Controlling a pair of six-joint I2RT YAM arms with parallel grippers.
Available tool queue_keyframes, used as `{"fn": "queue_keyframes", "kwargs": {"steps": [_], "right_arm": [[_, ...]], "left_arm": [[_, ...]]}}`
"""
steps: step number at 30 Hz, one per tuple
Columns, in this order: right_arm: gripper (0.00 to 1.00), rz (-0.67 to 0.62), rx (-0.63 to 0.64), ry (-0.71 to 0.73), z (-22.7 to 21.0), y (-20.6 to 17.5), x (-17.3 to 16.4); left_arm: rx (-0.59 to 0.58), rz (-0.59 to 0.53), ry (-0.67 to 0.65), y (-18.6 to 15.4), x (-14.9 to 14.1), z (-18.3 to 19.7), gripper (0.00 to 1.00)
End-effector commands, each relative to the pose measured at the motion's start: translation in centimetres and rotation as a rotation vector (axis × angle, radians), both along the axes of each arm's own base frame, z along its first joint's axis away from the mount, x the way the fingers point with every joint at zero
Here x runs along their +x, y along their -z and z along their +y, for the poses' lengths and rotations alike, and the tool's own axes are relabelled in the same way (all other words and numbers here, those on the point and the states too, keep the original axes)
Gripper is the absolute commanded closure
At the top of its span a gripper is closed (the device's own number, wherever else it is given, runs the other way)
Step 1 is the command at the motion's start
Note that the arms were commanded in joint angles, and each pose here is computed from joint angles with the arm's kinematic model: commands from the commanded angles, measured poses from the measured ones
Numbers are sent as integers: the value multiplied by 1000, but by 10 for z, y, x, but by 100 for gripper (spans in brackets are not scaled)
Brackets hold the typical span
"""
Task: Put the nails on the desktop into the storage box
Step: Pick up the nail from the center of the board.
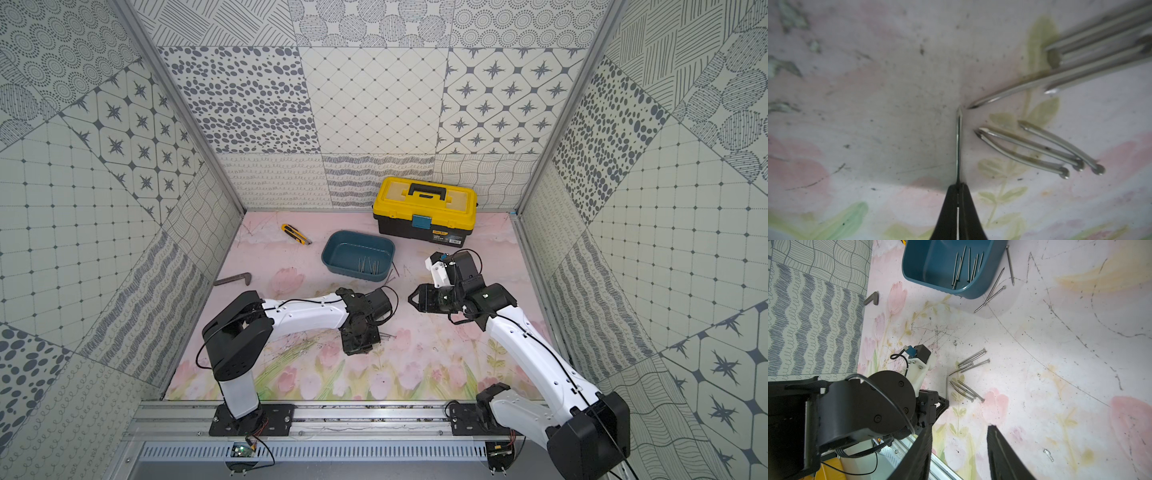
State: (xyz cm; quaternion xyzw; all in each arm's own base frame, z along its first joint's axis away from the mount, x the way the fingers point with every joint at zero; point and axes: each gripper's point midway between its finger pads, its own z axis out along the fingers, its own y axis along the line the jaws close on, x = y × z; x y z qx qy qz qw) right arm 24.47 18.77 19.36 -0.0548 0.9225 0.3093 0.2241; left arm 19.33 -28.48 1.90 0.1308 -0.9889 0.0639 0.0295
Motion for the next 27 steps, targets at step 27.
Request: {"fn": "queue_keyframes", "kwargs": {"steps": [27], "right_arm": [[29,9,-4,-12,1,17,0]], "left_arm": [[-54,-238,374,-134,36,35,100]]}}
